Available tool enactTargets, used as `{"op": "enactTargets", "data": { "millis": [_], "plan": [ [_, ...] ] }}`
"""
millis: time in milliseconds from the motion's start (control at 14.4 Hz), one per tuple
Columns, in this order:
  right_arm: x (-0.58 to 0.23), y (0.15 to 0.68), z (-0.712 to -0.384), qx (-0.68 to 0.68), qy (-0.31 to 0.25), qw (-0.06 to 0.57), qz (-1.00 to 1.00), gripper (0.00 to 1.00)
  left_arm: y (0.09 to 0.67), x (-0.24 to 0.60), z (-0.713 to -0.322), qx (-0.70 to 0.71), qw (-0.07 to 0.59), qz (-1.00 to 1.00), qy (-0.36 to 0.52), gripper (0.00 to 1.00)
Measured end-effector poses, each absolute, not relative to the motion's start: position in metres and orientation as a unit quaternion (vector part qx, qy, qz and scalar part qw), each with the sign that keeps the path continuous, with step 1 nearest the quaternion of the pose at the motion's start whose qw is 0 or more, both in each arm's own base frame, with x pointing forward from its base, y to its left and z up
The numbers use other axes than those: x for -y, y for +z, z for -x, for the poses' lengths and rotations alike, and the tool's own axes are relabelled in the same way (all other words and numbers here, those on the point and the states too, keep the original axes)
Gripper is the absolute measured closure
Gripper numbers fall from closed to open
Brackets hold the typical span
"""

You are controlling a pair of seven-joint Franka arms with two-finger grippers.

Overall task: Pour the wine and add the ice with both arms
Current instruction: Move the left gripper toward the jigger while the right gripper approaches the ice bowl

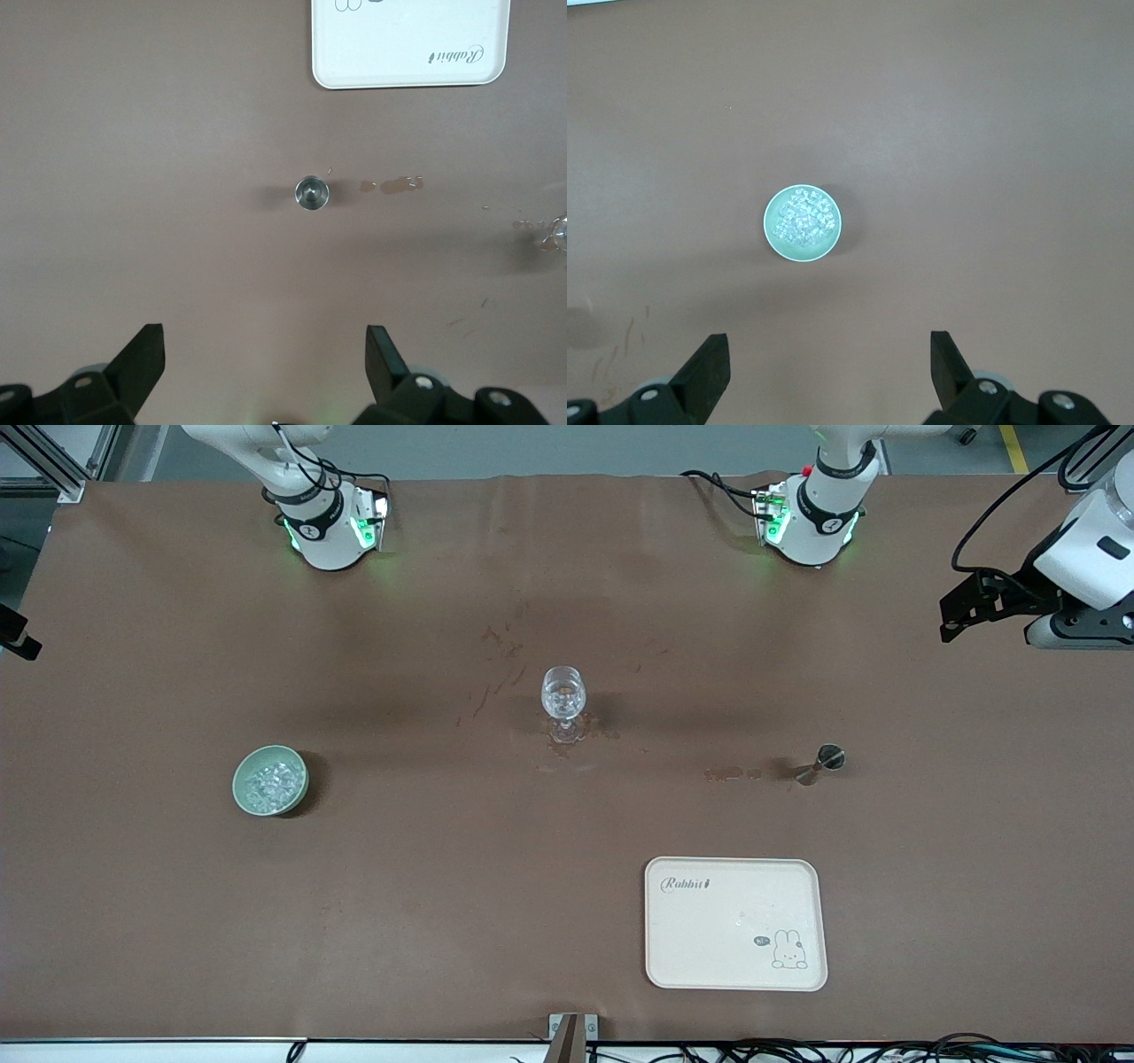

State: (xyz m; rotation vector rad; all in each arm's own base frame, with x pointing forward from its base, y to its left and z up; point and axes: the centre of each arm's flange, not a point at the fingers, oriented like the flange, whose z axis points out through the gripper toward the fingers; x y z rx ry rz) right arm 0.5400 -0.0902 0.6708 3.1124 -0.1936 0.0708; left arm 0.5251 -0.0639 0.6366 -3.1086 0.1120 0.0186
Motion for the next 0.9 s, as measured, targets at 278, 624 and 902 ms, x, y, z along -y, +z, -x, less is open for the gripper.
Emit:
{"op": "enactTargets", "data": {
  "millis": [278, 624, 902],
  "plan": [
    [0.09, 0.67, -0.54, 0.062, 0.021, 0.011, -0.998, 0.0, 0.64, 0.064, -0.526, -0.017, 0.015, 1.0, 0.002, 0.0],
    [0.087, 0.67, -0.54, 0.059, 0.021, 0.011, -0.998, 0.0, 0.632, 0.052, -0.543, -0.001, 0.014, 1.0, 0.006, 0.0],
    [0.087, 0.67, -0.54, 0.059, 0.02, 0.011, -0.998, 0.0, 0.605, -0.003, -0.569, 0.047, 0.011, 0.998, 0.027, 0.0]
  ]
}}
